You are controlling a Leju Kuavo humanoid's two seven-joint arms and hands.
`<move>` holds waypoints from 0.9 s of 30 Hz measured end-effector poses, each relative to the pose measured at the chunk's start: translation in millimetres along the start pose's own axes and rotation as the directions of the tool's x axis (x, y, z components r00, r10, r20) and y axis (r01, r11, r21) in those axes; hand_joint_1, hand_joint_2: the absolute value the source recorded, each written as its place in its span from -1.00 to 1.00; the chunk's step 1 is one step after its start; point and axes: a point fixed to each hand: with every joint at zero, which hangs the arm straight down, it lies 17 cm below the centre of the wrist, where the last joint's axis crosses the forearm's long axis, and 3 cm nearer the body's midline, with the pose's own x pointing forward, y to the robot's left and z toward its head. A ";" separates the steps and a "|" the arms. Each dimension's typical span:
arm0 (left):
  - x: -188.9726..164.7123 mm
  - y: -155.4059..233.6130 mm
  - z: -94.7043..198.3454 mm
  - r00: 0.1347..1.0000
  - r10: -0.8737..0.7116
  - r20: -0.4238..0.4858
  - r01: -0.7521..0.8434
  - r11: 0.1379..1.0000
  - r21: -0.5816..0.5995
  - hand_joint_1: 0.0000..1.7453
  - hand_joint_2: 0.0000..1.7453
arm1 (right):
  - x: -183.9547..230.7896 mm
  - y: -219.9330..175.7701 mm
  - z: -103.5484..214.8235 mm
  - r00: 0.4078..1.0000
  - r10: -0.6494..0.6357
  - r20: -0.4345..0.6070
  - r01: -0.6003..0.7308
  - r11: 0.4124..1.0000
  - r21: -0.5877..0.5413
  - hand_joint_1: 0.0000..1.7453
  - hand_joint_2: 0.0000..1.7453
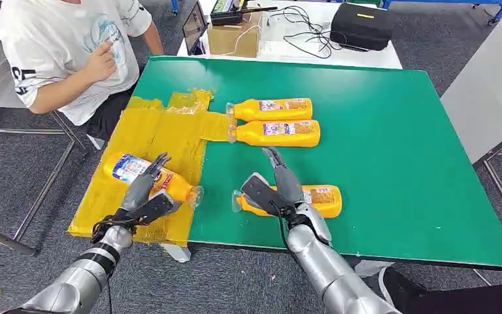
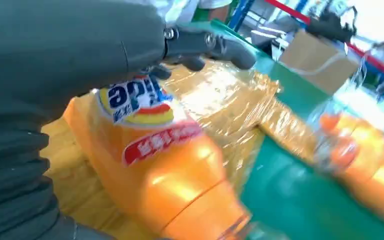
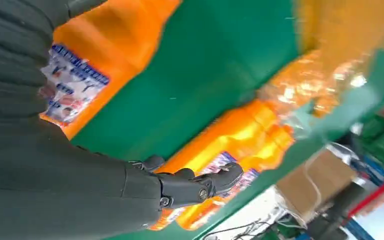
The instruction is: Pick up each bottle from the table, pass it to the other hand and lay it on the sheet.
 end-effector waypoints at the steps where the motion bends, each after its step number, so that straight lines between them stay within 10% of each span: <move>1: 1.7 3.4 1.2 0.999 0.035 -0.002 -0.035 0.999 0.024 -1.00 1.00 | -5.2 -0.1 1.3 1.000 0.021 -0.007 -0.021 1.000 0.004 -1.00 1.00; 12: 43.8 30.2 -3.8 0.867 0.488 0.099 -0.498 0.855 0.146 -1.00 1.00 | -52.5 -21.9 18.4 0.976 0.203 -0.083 -0.204 0.979 -0.010 -1.00 1.00; 27: 75.1 30.6 -12.1 0.807 0.566 0.170 -0.589 0.793 0.154 -1.00 1.00 | -62.0 -46.9 27.3 0.964 0.250 -0.096 -0.255 0.966 -0.047 -1.00 1.00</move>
